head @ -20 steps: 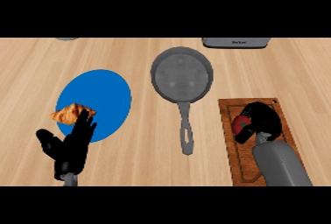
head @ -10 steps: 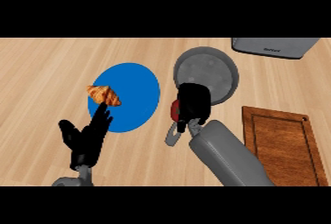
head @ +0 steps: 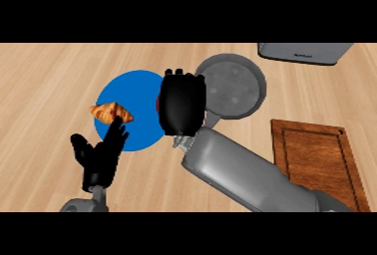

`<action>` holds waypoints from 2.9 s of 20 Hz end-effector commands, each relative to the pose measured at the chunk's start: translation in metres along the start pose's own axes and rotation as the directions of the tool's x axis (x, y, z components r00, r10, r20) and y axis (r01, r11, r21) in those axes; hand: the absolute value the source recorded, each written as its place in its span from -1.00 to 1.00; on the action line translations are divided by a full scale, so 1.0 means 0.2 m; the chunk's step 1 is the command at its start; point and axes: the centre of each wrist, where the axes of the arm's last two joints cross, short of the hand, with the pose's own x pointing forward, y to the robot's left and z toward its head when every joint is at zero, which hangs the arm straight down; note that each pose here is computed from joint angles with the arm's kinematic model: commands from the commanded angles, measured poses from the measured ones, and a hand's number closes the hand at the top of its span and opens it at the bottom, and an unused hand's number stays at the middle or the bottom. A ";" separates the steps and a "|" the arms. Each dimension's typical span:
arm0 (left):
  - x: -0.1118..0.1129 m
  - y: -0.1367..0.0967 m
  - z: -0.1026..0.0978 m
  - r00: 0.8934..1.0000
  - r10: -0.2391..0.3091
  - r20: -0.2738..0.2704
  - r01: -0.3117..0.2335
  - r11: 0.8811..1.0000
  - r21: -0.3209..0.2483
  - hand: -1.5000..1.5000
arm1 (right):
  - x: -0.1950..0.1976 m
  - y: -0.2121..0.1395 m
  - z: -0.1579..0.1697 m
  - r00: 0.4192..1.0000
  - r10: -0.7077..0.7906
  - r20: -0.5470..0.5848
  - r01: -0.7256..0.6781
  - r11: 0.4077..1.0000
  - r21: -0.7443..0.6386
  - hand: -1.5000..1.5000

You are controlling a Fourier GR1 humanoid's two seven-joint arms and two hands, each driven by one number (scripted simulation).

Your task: Pick the tomato from the cutting board and place it in the pan

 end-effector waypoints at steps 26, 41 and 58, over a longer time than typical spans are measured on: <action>-0.07 0.03 0.08 0.999 0.041 0.026 -0.042 0.998 0.043 0.00 | -0.34 0.21 -0.55 0.927 -0.220 -0.305 0.151 0.960 -0.235 1.00; -0.03 0.04 0.05 0.999 0.018 0.038 -0.019 1.000 0.018 0.00 | -0.88 0.35 -0.64 0.910 -0.138 -0.390 0.116 0.990 -0.079 -1.00; -0.04 0.13 0.05 0.999 0.039 0.028 -0.041 0.995 0.088 0.00 | -0.98 0.24 -0.62 0.456 -0.877 -0.150 0.821 0.479 -0.310 -1.00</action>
